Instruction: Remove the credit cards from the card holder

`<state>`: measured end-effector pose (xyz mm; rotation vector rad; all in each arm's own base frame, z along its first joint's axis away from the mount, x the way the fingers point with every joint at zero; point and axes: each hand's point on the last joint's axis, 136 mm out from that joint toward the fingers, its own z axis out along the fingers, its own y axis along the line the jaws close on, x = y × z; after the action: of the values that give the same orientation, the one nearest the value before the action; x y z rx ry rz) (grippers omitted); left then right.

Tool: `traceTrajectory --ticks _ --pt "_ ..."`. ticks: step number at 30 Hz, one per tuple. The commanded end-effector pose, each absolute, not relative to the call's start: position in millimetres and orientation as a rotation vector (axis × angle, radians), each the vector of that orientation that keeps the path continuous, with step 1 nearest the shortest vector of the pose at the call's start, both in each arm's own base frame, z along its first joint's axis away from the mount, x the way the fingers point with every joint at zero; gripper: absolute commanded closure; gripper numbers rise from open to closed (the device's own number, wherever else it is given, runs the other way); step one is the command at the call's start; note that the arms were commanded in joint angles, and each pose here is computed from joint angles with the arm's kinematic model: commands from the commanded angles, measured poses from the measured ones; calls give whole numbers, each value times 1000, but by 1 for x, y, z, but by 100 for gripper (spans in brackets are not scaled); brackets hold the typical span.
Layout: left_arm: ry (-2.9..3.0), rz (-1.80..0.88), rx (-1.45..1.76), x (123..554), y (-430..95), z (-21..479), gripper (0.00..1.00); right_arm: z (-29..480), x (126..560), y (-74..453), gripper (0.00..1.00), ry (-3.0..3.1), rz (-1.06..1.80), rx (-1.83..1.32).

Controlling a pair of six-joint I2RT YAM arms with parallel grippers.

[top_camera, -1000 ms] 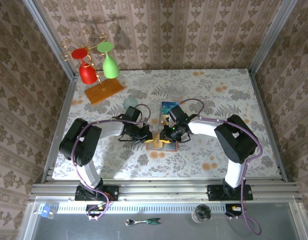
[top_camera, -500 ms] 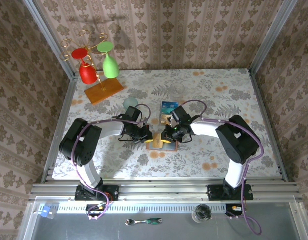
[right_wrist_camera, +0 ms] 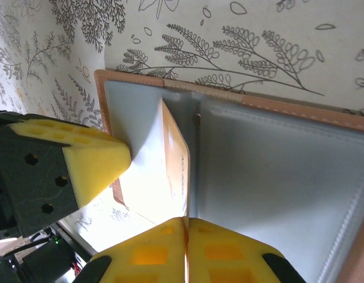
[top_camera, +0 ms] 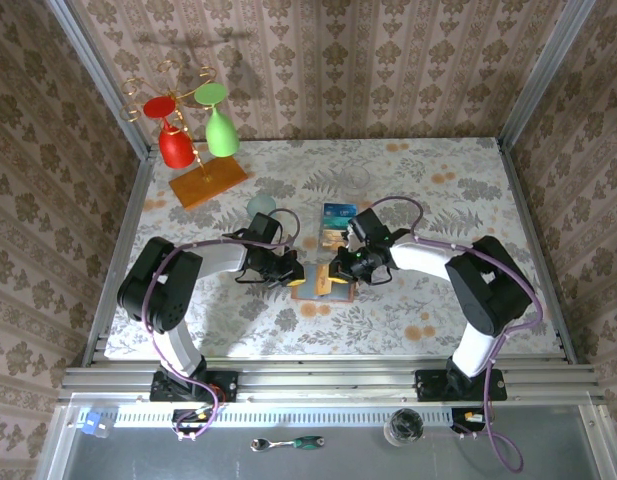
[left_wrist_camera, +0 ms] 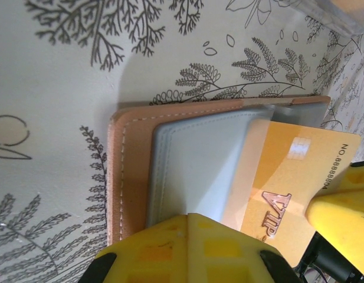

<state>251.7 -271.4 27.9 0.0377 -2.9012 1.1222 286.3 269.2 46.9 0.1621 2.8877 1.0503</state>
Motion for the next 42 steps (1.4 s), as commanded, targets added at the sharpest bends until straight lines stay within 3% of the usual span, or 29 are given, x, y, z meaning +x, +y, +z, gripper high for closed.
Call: traceTrajectory --ticks 1,22,42 --pt "-2910 1066 43 246 -261 24 100 42 275 250 93 2931 945 174" --pt "-2927 1114 28 250 -263 37 100 80 280 238 98 2881 861 -45" --pt "-2958 1212 50 267 -265 55 94 117 303 202 100 2607 260 -1341"
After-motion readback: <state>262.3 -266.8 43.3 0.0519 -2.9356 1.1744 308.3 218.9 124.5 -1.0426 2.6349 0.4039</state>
